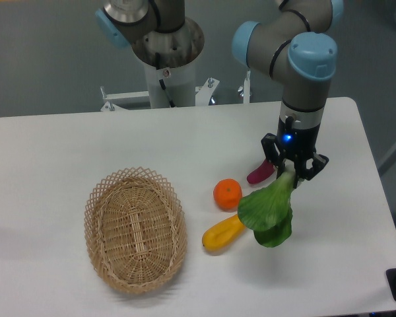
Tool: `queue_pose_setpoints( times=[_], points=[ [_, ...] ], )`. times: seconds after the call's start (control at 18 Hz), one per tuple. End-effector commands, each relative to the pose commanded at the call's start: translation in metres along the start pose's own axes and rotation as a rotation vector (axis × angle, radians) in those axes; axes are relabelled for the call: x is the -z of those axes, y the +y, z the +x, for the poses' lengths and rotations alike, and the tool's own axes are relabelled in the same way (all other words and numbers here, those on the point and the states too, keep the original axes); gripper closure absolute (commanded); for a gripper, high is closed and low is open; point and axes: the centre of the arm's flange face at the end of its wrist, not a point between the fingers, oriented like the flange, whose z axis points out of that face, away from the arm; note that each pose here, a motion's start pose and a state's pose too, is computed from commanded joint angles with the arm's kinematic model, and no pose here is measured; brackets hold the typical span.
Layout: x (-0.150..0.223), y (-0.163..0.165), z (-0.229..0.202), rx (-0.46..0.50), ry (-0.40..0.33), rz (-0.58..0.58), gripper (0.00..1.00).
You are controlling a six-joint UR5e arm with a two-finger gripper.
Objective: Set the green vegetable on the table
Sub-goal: 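Hold the green bok choy in the gripper above the table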
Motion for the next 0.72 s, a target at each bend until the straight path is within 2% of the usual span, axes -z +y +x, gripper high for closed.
queue_pose_setpoints(
  times=[0.72],
  points=[
    [-0.0027, 0.0067, -0.0038, 0.006, -0.002, -0.007, 0.56]
  ],
)
